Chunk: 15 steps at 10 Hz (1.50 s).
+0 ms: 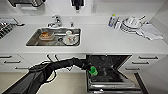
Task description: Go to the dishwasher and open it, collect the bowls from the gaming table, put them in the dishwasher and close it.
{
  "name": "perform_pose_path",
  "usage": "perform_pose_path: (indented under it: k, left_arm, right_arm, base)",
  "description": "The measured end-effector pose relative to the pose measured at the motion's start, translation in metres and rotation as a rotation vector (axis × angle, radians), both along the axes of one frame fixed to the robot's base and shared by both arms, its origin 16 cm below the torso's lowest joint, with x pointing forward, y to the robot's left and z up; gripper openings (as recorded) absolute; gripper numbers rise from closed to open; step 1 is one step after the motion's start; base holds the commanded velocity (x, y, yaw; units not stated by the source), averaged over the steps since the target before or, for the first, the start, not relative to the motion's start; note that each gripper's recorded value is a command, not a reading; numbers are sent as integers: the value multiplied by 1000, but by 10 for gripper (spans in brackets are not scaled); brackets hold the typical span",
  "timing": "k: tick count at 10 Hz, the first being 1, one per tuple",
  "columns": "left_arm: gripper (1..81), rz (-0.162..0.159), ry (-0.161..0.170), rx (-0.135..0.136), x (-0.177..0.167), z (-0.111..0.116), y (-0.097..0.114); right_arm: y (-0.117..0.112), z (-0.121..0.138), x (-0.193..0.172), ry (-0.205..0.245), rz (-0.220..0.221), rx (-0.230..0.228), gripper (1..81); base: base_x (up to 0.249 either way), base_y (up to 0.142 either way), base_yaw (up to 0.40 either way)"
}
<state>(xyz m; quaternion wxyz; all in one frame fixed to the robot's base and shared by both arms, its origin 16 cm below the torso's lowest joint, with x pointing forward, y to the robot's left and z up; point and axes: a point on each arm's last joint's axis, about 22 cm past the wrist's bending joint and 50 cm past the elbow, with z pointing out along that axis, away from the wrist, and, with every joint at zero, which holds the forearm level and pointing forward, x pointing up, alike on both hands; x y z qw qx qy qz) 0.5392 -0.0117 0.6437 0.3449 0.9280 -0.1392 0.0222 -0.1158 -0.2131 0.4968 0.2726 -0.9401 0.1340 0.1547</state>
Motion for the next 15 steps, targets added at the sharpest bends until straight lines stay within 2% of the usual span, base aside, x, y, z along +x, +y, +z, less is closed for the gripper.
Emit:
perform_pose_path:
  k: [2, 3, 4, 5, 6, 7, 8, 9, 11, 12, 14, 15]
  left_arm:
    - [10, -22, 0, -5, -4, 1, -28]
    - [10, -19, -13, -26, -3, 4, -42]
    - [10, 1, -33, -51, 2, 8, -49]
    - [10, 45, -46, -93, 11, 15, -57]
    - [10, 67, -45, -128, 12, 22, -69]
    - [10, 63, -43, -151, 9, 28, -84]
    - [811, 63, -31, -170, 5, 33, -95]
    - [811, 58, -33, -176, 3, 35, -98]
    - [811, 63, -28, -171, 2, 31, -92]
    - [811, 59, -15, -175, -7, 28, -88]
    - [811, 39, 9, -186, -25, 26, -71]
    - [811, 34, 5, -188, -27, 29, -51]
  right_arm:
    - [0, 0, 1, -2, 0, 0, 10]
    - [0, -1, 3, -4, 0, 0, 10]
    - [1, -2, 5, -7, -1, 1, 10]
    - [3, -1, 4, -6, -2, 4, 10]
    - [5, -2, 5, -7, -3, 6, 10]
    - [7, -1, 5, -7, -3, 8, 10]
    - [9, -2, 5, -7, -4, 10, 10]
    - [10, -2, 6, -9, -5, 12, 10]
    - [12, -4, 12, -16, -5, 13, 10]
    - [12, -5, 15, -20, -7, 14, 10]
    - [11, -2, 32, -39, -12, 27, 10]
    - [13, 5, 45, -53, -18, 47, 10]
  base:
    - [0, 0, 0]
    - [0, 0, 0]
    - [0, 0, 0]
    - [0, 0, 0]
    - [0, 0, 0]
    - [0, 0, 0]
    - [0, 0, 0]
    - [0, 0, 0]
    - [0, 0, 0]
    - [0, 0, 0]
    - [0, 0, 0]
    - [0, 0, 0]
